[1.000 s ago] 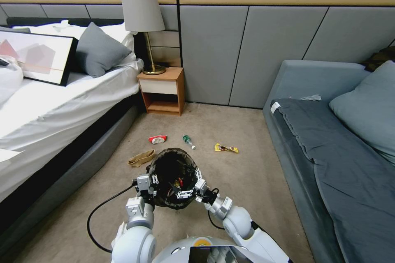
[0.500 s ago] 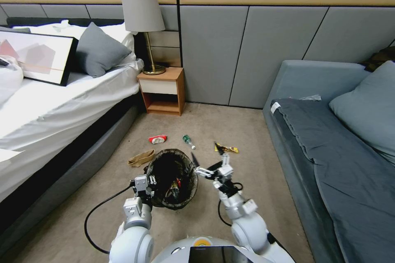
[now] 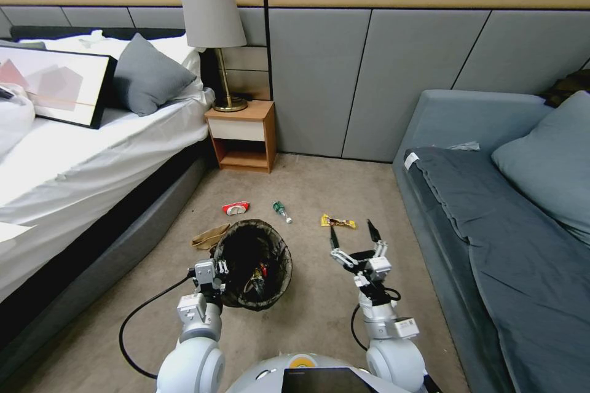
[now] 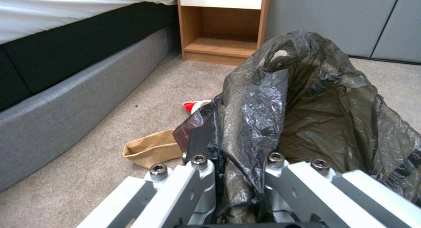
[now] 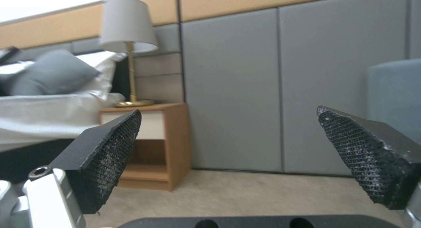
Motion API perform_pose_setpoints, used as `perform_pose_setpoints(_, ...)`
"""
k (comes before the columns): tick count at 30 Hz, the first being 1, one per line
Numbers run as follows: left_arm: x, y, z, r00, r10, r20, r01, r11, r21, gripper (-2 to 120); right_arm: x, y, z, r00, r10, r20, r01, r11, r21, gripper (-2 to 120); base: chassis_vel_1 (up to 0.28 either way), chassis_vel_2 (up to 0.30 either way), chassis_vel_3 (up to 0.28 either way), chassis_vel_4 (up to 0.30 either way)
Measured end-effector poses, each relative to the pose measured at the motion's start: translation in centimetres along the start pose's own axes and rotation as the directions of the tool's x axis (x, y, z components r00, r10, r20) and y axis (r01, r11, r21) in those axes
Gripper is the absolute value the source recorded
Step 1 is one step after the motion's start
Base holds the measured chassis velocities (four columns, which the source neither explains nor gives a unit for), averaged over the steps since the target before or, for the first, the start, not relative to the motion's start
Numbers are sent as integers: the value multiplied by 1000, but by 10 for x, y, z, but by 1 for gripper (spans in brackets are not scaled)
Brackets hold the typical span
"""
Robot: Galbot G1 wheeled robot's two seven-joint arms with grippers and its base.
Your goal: Pick up the trash bin, then pick up the garbage from the floor and place it into the trash bin.
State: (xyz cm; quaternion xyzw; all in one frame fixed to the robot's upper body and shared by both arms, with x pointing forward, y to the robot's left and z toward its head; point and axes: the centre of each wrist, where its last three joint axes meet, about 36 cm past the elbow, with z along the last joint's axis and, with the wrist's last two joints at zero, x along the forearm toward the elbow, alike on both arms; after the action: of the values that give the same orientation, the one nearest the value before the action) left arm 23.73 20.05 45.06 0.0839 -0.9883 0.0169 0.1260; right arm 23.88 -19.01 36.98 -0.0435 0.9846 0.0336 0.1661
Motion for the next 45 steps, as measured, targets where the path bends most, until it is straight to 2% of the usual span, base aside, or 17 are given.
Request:
perform_pose_setpoints(9,0,1,-1,1000,-5,2,5,1000,1,6,1,-8,10,999,39,-18,-39,999,18,100,0,0,0,0)
perform_pose_setpoints(25,1,1,-1,1000,-6,3,6,1000,2,6,-4,-9,15,1000,16,-13,-15,1000,20,100,-3,3,1,-2)
perform_pose_setpoints(45,1,0,0,1000,-2,2,2,1000,2,6,-9,-8,16,1000,12,-3,-12,1000,16,100,-175,170,173,-166)
